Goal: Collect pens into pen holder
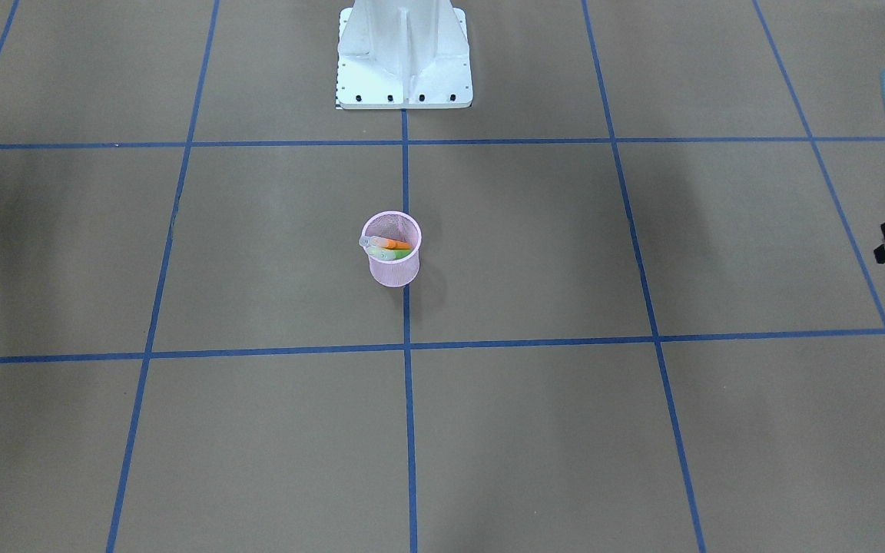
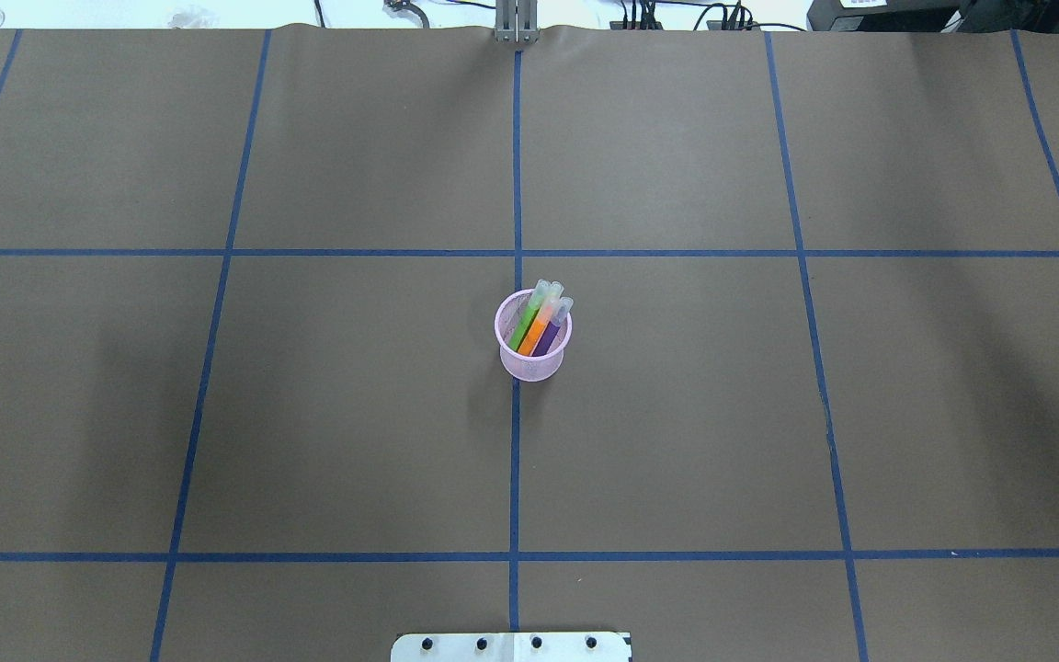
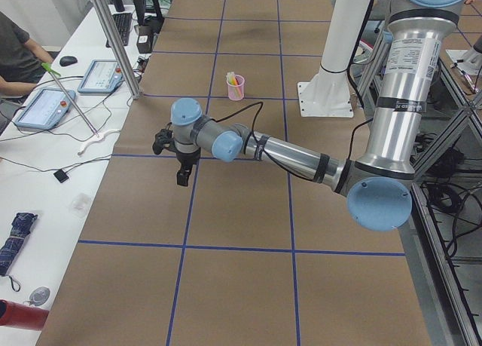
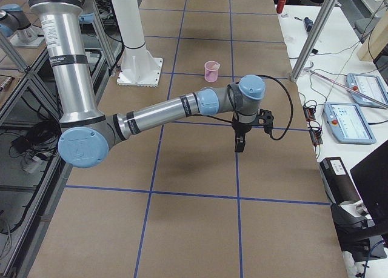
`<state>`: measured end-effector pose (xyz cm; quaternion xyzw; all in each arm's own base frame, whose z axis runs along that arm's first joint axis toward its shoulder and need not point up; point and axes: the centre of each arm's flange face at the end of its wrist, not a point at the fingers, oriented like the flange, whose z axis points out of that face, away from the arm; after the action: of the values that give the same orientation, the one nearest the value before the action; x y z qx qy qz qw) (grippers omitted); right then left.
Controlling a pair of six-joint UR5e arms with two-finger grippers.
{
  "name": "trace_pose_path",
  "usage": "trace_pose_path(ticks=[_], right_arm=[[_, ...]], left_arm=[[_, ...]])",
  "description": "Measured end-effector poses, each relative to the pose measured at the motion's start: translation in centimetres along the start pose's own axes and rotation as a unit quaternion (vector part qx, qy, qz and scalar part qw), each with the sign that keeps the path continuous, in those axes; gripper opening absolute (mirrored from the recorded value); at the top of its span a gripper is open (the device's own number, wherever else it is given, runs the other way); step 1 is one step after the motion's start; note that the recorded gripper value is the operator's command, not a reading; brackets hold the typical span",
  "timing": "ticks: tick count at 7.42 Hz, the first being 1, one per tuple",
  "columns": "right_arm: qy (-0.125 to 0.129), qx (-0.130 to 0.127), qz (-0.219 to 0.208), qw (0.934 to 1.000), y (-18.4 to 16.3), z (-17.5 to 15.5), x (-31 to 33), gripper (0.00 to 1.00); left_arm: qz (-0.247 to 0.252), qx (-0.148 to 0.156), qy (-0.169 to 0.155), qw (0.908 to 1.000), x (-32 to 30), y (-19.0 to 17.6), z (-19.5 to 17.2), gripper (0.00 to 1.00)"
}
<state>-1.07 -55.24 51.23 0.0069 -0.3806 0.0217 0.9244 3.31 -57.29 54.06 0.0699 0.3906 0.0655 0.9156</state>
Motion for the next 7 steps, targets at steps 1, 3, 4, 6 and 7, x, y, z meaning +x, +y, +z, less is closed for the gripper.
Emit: trace_pose_path(ticks=[1, 3, 4, 6, 7], right_arm=[[-0.005, 0.005, -0.004, 1.0, 0.2, -0.8, 1.7, 1.0], [-0.009, 0.007, -0.013, 0.9998, 0.3, -1.2, 3.2, 0.99], [-0.01, 0.005, -0.018, 0.9998, 0.4, -1.1, 3.8, 0.99], [-0.009, 0.003, -0.028, 0.9996, 0.8, -0.9, 5.0, 0.99], [-0.006, 0.004, -0.031, 0.9995, 0.9, -0.9, 5.3, 1.0]], left_arm=[[-0.018, -0.013, 0.005, 0.9997, -2.8, 0.2, -1.1, 1.0], [-0.049, -0.021, 0.026, 0.9982, -5.9, 2.2, -2.7, 1.0], [-0.057, -0.022, 0.033, 0.9976, -6.8, 3.7, -2.6, 1.0], [-0.069, -0.023, 0.024, 0.9971, -7.7, 4.9, -2.3, 1.0], [-0.078, -0.023, 0.02, 0.9965, -7.7, 5.1, -2.3, 1.0]])
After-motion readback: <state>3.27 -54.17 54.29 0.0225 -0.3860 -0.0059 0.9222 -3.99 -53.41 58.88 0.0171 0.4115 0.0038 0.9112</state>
